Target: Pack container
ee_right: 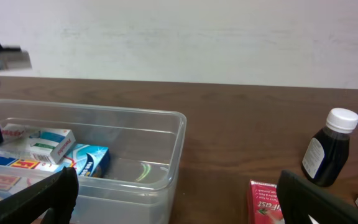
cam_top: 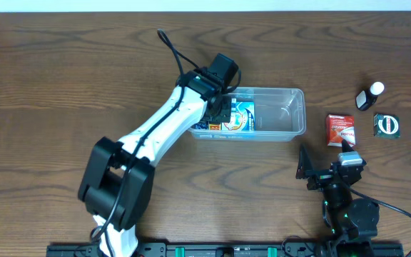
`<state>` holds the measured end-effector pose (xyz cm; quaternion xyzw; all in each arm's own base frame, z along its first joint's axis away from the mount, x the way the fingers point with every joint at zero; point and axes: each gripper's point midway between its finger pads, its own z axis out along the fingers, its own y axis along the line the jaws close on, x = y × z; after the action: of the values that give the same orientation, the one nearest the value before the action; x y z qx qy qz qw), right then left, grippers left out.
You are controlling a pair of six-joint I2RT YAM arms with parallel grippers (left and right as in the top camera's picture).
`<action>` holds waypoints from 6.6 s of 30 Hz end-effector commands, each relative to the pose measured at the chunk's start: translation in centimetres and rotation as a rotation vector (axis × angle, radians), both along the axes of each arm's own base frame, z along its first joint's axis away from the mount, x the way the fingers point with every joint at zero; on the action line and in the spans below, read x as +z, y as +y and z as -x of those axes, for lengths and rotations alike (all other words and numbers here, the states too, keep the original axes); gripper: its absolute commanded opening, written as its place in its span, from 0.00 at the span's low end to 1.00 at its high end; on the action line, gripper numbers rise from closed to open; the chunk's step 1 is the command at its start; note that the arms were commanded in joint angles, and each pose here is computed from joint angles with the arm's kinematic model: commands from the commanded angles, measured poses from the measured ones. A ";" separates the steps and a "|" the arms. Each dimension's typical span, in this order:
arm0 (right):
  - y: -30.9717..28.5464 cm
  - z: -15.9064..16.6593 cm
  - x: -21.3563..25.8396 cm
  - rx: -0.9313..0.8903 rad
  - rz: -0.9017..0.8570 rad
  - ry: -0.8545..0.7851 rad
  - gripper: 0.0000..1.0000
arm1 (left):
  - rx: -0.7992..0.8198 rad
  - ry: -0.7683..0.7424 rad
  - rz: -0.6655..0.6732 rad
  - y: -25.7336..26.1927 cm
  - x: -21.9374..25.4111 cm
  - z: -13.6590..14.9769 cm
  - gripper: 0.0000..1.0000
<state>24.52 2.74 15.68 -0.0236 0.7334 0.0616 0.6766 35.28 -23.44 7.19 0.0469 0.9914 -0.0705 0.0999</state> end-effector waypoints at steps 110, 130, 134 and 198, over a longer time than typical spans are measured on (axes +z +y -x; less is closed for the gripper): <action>-2.5 0.8 7.6 -0.138 -0.047 -0.001 0.99 | 0.991 -0.279 -0.259 38.5 14.5 1.4 0.98; -6.7 -9.6 0.8 -0.249 0.193 0.987 0.99 | 0.991 -0.279 -0.259 38.5 14.5 1.4 0.98; -7.2 -10.3 -2.1 -0.258 0.204 1.066 0.99 | 0.991 -0.279 -0.259 38.5 14.5 1.4 0.98; -8.1 -12.0 -8.0 -0.102 0.147 1.110 0.64 | 0.991 -0.279 -0.259 38.5 14.5 1.4 0.98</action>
<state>35.17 -6.35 2.84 0.0006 0.9930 -0.0156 0.1169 33.73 14.86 21.71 -0.4025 0.8741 0.1142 0.2468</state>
